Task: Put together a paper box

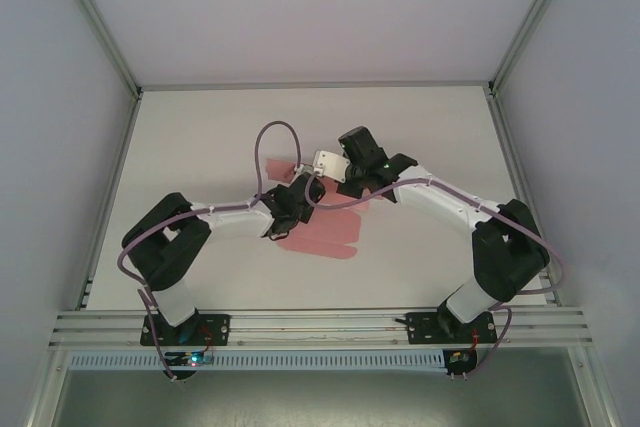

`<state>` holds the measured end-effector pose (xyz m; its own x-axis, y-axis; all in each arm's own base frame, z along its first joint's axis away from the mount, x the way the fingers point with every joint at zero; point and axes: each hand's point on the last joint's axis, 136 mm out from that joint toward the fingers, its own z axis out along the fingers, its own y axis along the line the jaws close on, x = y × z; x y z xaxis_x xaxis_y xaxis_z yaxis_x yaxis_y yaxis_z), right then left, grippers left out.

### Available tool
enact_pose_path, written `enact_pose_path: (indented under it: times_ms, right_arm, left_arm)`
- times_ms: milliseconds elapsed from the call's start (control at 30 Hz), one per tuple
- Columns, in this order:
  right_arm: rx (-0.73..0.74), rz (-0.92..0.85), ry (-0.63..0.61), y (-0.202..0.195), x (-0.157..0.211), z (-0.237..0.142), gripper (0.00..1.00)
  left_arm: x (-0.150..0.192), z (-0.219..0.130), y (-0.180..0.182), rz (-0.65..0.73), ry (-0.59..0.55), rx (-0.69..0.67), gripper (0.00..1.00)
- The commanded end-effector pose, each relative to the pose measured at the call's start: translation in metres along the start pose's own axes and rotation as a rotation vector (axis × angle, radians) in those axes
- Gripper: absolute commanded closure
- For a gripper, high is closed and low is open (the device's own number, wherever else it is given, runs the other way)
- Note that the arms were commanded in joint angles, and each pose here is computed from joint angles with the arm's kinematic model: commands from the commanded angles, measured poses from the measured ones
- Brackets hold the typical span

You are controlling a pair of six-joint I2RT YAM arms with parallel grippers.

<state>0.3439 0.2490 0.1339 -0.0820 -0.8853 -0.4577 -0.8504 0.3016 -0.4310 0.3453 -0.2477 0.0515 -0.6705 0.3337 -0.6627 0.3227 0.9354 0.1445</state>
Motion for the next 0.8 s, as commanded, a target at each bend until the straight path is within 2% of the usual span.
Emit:
enact_pose_path:
  times_ms: [0, 200, 367, 433, 500, 533, 567, 700, 767]
  right_arm:
    - [-0.064, -0.01, -0.142, 0.022, -0.038, 0.005, 1.0]
    - [-0.023, -0.03, -0.091, 0.017, -0.027, 0.008, 1.0]
    - [-0.013, -0.038, -0.081, 0.01, -0.022, 0.006, 1.0]
    - [-0.008, -0.051, -0.081, 0.008, -0.022, 0.006, 1.0]
    - [0.007, -0.072, -0.08, 0.005, -0.021, 0.007, 1.0]
    - [0.012, -0.081, -0.08, 0.004, -0.022, 0.006, 1.0]
    - [0.015, -0.09, -0.08, 0.004, -0.022, 0.007, 1.0]
    - [0.031, -0.104, -0.092, 0.001, -0.025, 0.005, 1.0]
    - [0.048, -0.111, -0.096, -0.002, -0.026, 0.005, 1.0]
  left_arm:
    - [-0.04, -0.012, -0.039, -0.065, -0.111, 0.117, 1.0]
    - [-0.033, -0.017, -0.033, -0.093, -0.106, 0.109, 1.0]
    - [-0.024, -0.028, -0.015, -0.124, -0.085, 0.064, 0.94]
    - [-0.024, -0.035, -0.012, -0.128, -0.094, 0.074, 0.88]
    - [-0.024, -0.043, -0.008, -0.142, -0.104, 0.081, 0.76]
    - [-0.023, -0.047, -0.005, -0.152, -0.102, 0.083, 0.74]
    - [-0.021, -0.051, -0.002, -0.161, -0.099, 0.082, 0.67]
    - [-0.013, -0.07, 0.015, -0.196, -0.093, 0.057, 0.65]
    - [-0.007, -0.081, 0.027, -0.216, -0.075, 0.037, 0.57]
